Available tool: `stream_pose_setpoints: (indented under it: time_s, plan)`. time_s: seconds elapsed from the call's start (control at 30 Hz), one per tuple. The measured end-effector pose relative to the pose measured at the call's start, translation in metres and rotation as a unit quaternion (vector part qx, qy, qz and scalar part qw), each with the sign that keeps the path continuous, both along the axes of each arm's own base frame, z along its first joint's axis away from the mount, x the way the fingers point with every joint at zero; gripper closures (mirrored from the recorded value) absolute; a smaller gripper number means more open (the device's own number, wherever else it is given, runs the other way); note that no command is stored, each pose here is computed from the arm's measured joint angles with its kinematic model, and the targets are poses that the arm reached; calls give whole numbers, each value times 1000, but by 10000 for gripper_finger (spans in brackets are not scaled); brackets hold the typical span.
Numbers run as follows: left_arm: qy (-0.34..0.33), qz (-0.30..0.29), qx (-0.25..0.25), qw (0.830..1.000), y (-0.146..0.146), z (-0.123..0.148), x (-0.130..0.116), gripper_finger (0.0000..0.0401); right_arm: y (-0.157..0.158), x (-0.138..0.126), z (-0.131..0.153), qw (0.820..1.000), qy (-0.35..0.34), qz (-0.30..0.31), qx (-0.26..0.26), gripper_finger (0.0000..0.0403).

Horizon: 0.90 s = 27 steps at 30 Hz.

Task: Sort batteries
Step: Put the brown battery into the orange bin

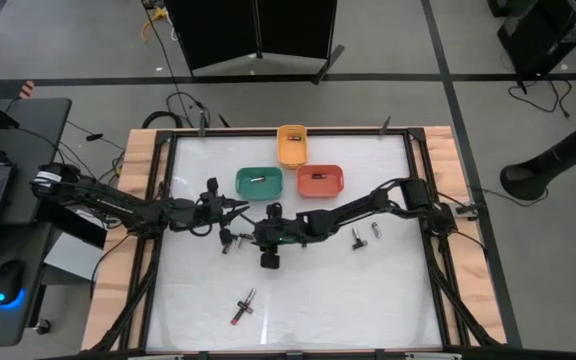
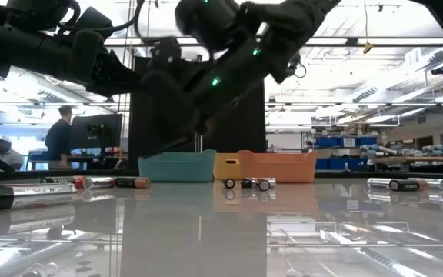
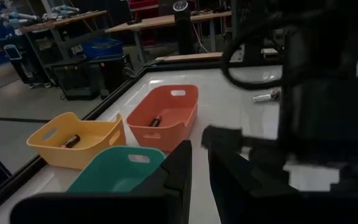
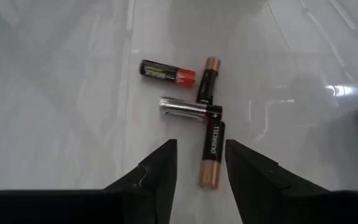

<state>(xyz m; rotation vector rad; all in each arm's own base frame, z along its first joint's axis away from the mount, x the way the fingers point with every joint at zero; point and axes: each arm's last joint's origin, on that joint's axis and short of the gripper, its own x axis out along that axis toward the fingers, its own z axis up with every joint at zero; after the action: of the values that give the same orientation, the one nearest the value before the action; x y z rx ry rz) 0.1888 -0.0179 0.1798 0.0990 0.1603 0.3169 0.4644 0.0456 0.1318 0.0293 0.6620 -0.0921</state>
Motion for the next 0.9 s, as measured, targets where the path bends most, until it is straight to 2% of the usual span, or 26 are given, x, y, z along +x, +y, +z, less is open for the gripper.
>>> stream_pose_setpoints:
  time_s: [0.17, 0.53, 0.9]
  plan:
    - [-2, 0, 0, 1000, 0, 0, 0, 341, -11, 2, -15, 1000, 17, -14, 17, 253]
    - [-5, 0, -1, 1000, 0, 1, 0, 341, -18, 4, -24, 999, 18, -12, 29, 262]
    - [-3, 0, -1, 1000, 0, 1, 0, 341, -23, 7, -44, 999, 31, 6, 39, 339]
